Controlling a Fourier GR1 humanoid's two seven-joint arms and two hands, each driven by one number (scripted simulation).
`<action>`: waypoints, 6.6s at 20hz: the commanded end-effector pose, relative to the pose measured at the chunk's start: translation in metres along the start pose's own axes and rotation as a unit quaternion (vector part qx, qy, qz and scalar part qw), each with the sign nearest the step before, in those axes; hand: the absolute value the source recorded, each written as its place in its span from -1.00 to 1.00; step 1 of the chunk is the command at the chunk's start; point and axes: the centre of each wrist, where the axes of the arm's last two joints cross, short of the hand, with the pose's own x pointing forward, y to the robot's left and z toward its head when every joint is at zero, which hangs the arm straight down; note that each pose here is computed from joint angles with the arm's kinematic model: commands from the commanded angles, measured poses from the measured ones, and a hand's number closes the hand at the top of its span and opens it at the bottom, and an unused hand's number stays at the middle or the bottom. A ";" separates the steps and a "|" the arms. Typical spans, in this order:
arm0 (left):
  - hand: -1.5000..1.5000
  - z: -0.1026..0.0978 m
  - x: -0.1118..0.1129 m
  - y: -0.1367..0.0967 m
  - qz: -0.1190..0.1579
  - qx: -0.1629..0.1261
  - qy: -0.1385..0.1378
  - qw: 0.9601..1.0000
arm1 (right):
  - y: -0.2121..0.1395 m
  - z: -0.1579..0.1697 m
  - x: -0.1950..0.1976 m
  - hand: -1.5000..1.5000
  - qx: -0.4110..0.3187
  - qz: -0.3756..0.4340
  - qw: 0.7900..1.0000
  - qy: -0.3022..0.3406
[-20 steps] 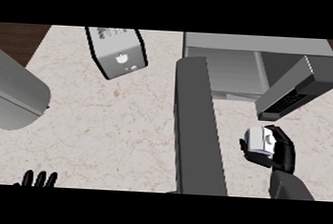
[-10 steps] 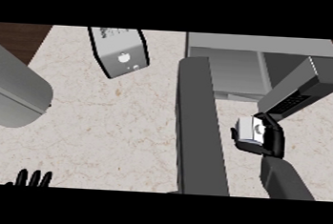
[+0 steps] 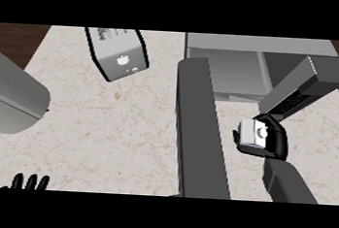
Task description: Pick up the milk, place it into the microwave and close the microwave
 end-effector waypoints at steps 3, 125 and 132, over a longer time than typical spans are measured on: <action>-1.00 0.006 -0.007 -0.013 0.008 0.000 0.008 1.000 | -0.009 -0.005 0.016 1.00 0.017 -0.008 0.999 -0.049; -1.00 -0.012 -0.022 0.032 0.001 -0.052 0.008 0.999 | 0.101 -0.129 0.076 -1.00 0.032 0.242 0.970 -0.004; -1.00 -0.001 -0.022 0.035 0.007 -0.057 0.009 0.998 | 0.088 -0.117 0.063 -1.00 0.045 0.127 0.991 0.005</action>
